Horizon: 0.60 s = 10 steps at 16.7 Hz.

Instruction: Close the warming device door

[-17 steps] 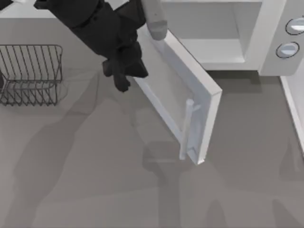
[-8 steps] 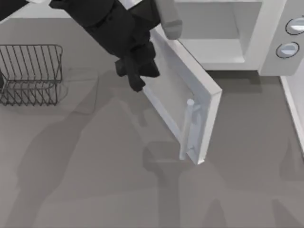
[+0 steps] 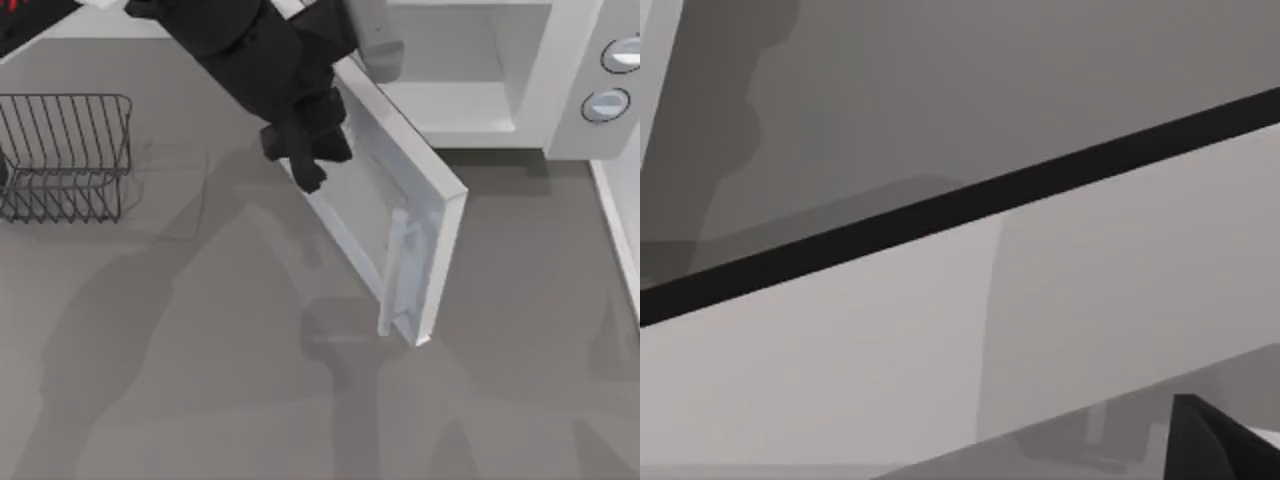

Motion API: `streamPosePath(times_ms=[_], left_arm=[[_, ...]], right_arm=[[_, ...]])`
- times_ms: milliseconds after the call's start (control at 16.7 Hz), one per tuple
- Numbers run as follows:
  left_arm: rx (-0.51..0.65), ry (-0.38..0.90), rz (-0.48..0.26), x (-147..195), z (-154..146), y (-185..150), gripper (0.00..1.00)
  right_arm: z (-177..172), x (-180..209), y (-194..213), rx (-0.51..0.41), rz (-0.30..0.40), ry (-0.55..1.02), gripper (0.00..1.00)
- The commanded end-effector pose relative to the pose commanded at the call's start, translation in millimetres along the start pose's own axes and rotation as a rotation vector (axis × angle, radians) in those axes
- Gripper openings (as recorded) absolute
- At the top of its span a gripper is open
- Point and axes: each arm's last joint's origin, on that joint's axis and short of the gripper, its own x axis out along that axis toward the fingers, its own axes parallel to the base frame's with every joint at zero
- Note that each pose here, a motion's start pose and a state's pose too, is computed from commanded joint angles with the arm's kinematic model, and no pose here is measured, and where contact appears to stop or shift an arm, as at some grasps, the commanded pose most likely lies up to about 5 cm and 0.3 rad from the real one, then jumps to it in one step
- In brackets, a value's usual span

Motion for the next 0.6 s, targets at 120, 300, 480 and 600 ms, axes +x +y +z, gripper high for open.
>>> streamPosePath(times_ms=[120,300,480,600], left_arm=[[0.001,0.000,-0.001,4,7,-2,0.00],[0.000,0.000,0.000,9,16,-4,0.00],[-0.003,-0.001,0.002,8,14,-3,0.00],[-0.003,-0.001,0.001,10,18,-4,0.00]], right_arm=[[0,0,0,0.000,0.000,0.000,1.00],[0,0,0,0.000,0.000,0.000,1.00],[0,0,0,0.000,0.000,0.000,1.00],[0,0,0,0.000,0.000,0.000,1.00]])
